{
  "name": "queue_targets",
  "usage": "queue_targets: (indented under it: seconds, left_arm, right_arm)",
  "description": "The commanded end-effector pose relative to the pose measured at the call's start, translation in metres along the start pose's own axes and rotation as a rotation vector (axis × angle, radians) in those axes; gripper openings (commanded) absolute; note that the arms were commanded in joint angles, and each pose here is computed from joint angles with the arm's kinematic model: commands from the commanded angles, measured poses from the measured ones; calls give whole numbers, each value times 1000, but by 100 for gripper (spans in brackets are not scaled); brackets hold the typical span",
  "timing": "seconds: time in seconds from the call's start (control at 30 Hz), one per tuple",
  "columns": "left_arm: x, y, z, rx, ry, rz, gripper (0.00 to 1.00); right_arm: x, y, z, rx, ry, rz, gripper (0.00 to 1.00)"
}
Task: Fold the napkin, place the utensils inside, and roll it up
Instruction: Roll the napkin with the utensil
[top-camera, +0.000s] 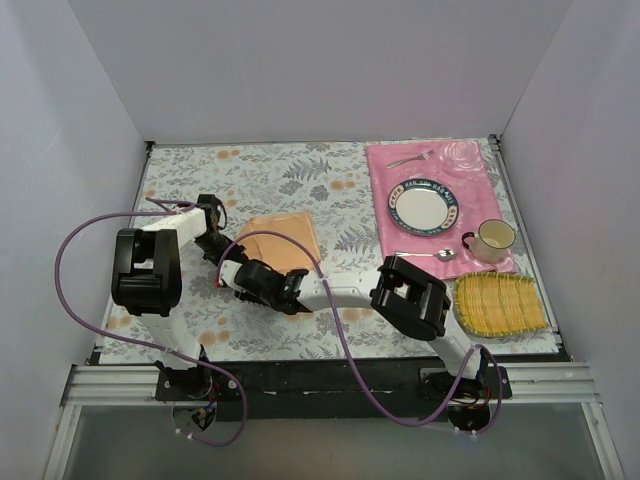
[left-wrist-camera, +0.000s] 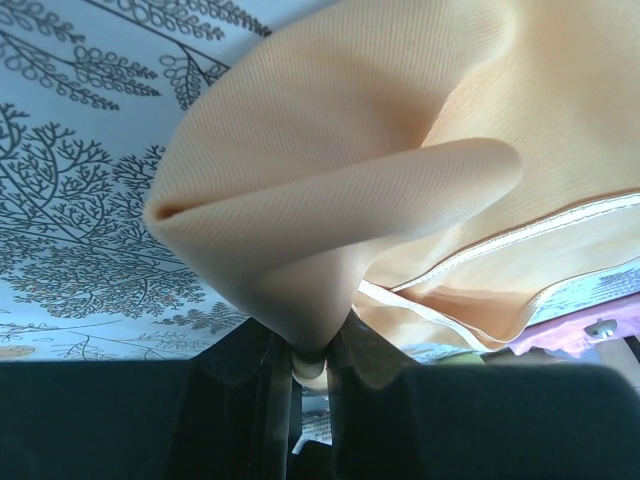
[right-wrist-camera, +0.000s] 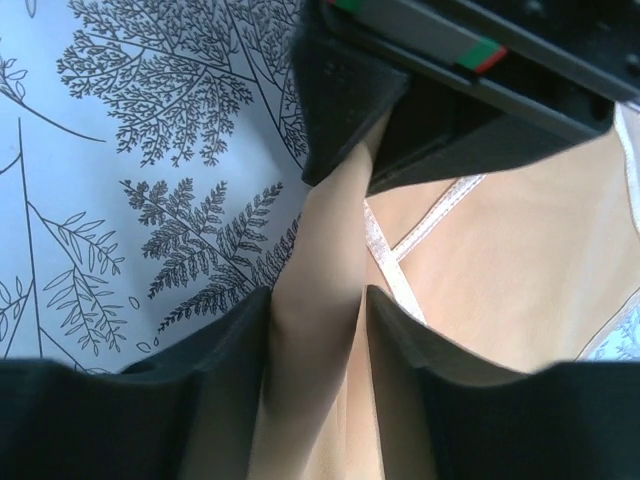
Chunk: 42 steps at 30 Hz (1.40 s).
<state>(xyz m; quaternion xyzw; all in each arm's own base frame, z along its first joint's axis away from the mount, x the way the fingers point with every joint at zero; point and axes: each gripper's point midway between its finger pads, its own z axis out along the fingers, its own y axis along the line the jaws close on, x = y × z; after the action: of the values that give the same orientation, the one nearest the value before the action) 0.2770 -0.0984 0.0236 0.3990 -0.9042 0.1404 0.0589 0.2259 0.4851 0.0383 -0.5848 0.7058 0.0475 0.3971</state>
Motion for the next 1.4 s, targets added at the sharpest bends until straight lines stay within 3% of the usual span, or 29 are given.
queue_targets:
  seconds: [0.0, 0.3, 0.43, 0.5, 0.53, 0.63, 0.77, 1.07, 1.37]
  left_arm:
    - [2, -2, -5, 6, 23, 4, 0]
    - [-10, -4, -9, 2, -36, 57, 0]
    - [-21, -13, -17, 43, -98, 134, 3]
    - [-28, -21, -24, 82, -148, 157, 20]
    - [-31, -26, -31, 108, -177, 171, 38]
    - [-44, -39, -50, 172, -268, 201, 50]
    - [-62, -54, -78, 249, -384, 220, 59]
    - [-71, -53, -132, 301, -602, 180, 67]
    - [-56, -39, -136, 306, -602, 200, 61]
  right_arm:
    - [9, -3, 12, 43, 32, -36, 40]
    - [11, 21, 17, -90, 56, 0, 1]
    - [6, 29, 18, -192, 56, 52, 1]
    - [8, 40, 15, -279, 72, 113, 1]
    - [8, 37, 15, -304, 72, 148, 1]
    - [3, 43, 8, -413, 70, 251, 1]
    - [0, 46, 4, -503, 79, 366, 1]
    - [2, 47, 5, -714, 142, 613, 1]
    - [9, 47, 11, -860, 145, 816, 1]
